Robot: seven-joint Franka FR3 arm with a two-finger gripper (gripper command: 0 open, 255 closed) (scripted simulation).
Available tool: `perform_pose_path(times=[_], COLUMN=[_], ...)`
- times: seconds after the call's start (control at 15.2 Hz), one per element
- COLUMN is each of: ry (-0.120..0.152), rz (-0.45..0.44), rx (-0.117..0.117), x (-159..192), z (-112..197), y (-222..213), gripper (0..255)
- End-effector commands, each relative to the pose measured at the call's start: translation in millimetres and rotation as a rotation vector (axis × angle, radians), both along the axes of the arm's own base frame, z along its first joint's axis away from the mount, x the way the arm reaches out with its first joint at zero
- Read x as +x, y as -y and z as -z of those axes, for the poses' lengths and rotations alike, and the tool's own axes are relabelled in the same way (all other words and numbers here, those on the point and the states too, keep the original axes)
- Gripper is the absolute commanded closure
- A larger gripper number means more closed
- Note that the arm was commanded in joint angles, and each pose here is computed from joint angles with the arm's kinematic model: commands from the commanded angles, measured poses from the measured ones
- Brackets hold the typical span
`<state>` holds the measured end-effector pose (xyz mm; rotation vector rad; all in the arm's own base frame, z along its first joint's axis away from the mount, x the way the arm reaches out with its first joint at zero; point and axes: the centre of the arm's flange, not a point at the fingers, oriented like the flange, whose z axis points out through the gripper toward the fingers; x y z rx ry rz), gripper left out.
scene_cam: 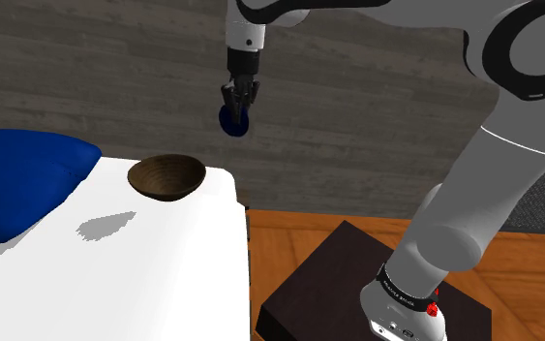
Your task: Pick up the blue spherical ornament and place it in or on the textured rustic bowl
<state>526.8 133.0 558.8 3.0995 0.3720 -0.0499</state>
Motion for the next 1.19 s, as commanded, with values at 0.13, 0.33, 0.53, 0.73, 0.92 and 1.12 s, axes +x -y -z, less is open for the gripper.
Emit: perform_pose_path(times=[0.13,0.33,0.53,0.73,0.92,1.12], ry=[0.0,0.0,0.0,0.0,0.0,0.0], rz=[0.001,0.001,0.001,0.001,0.001,0.001], rx=[0.0,0.0,0.0,0.0,0.0,0.0], x=[7.4,13.3,19.2,26.1,26.1,26.1], z=[-2.8,-5.0,-7.3,-9.8,6.0,21.8], y=[-50.6,-89.7,-128.8,-174.5,-174.5,-174.5], gripper=[255,255,255,255,255,255])
